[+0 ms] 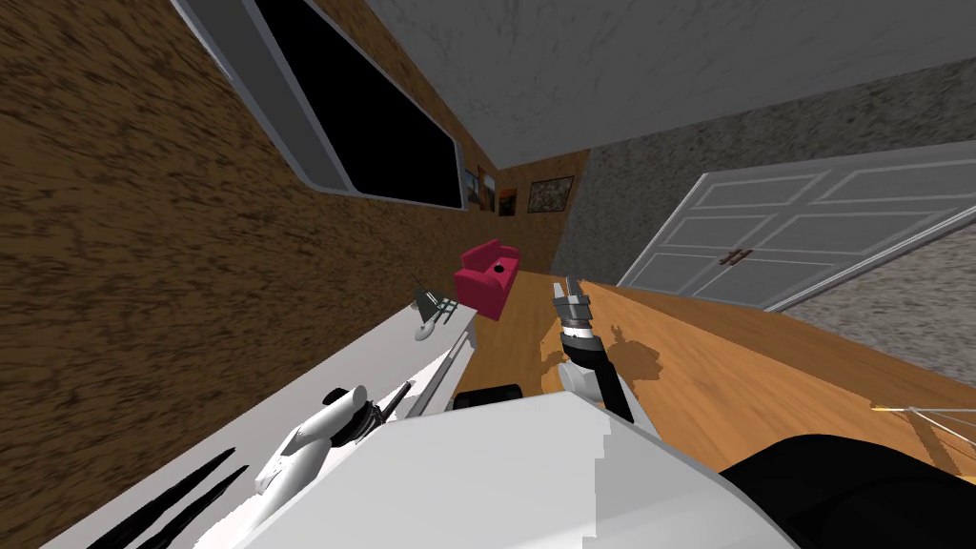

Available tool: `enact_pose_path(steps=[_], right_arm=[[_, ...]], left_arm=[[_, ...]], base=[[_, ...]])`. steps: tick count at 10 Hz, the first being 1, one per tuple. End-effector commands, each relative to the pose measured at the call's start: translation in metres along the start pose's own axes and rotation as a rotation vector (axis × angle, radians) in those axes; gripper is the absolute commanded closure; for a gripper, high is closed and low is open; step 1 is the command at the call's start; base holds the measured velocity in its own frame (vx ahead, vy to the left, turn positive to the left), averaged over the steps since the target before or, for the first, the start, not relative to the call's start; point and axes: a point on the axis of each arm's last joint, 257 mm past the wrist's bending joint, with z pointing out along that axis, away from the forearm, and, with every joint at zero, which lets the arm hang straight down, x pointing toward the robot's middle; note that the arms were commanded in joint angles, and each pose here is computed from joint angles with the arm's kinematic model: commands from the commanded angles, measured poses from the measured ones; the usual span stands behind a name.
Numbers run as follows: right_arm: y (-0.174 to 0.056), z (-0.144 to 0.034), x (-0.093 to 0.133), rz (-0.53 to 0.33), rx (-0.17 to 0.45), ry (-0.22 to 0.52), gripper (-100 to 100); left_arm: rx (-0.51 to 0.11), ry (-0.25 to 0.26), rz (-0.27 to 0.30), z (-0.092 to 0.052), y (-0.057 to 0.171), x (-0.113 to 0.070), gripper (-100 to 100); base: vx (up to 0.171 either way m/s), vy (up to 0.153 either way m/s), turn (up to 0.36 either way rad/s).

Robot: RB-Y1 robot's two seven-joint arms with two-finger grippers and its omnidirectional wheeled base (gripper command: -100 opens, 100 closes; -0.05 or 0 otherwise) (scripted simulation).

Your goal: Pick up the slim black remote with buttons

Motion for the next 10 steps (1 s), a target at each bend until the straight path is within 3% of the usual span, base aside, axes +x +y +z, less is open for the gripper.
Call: enact_pose_path(steps=[1, 5, 6, 7, 10], right_arm=[[0.000, 0.000, 0.000, 0.000, 0.000, 0.000, 0], [0.000, 0.000, 0.000, 0.000, 0.000, 0.000, 0], [0.000, 0.000, 0.000, 0.000, 0.000, 0.000, 0], [0.000, 0.000, 0.000, 0.000, 0.000, 0.000, 0], [0.000, 0.000, 0.000, 0.000, 0.000, 0.000, 0]], left_arm=[[0.000, 0.000, 0.000, 0.000, 0.000, 0.000, 100], [0.000, 0.000, -0.002, 0.000, 0.000, 0.000, 100], [0.000, 0.000, -0.001, 0.000, 0.000, 0.000, 0], [0.000, 0.000, -0.017, -0.007, -0.002, 0.006, 100], [0.000, 0.001, -0.038, -0.014, -0.004, 0.012, 100]], base=[[0.000, 0.000, 0.000], [0.000, 0.000, 0.000], [0.000, 0.000, 0.000], [-0.028, 0.027, -0.166], [-0.059, 0.030, -0.105]])
